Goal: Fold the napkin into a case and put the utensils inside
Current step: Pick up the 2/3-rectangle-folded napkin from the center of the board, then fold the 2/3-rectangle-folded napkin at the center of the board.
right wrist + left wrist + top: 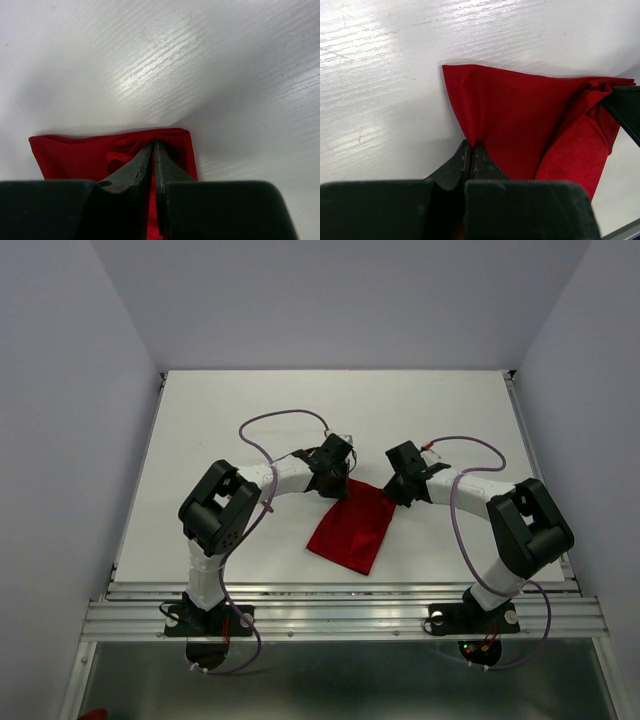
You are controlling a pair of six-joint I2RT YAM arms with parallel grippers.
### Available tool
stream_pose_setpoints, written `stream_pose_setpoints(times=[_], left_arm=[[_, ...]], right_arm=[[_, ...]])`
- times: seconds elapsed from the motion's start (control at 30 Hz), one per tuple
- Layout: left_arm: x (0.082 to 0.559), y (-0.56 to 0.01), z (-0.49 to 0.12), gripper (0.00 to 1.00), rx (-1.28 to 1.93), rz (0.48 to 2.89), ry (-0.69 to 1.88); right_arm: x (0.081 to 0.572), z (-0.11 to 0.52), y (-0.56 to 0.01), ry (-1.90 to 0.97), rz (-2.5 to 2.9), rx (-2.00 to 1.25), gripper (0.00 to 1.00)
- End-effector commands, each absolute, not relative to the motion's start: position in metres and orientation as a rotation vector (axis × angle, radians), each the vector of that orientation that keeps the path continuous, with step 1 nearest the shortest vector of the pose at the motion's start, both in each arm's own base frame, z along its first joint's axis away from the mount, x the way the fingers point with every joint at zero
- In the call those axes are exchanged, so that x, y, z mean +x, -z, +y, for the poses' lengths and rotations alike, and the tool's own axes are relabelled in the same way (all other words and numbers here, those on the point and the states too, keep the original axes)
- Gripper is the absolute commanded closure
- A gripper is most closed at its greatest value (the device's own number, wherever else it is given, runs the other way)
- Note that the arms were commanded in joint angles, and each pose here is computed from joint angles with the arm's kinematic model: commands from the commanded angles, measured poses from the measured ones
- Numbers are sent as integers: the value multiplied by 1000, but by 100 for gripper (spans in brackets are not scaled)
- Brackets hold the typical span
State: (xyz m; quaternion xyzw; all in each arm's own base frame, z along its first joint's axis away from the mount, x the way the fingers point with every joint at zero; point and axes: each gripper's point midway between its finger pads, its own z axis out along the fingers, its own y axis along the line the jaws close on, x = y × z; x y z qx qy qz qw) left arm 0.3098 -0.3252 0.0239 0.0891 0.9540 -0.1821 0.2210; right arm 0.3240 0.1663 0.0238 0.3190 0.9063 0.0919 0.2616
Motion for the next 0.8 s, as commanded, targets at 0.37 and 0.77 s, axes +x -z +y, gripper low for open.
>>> stream_pose_setpoints(times=[0.37,0.77], left_arm=[[301,-95,-345,100,197,2570,680],[284,-115,-381,100,204,2537,894]], right_arm=[[287,149,8,-109,2538,1005,92],[289,151,14,-114,2522,1067,92]])
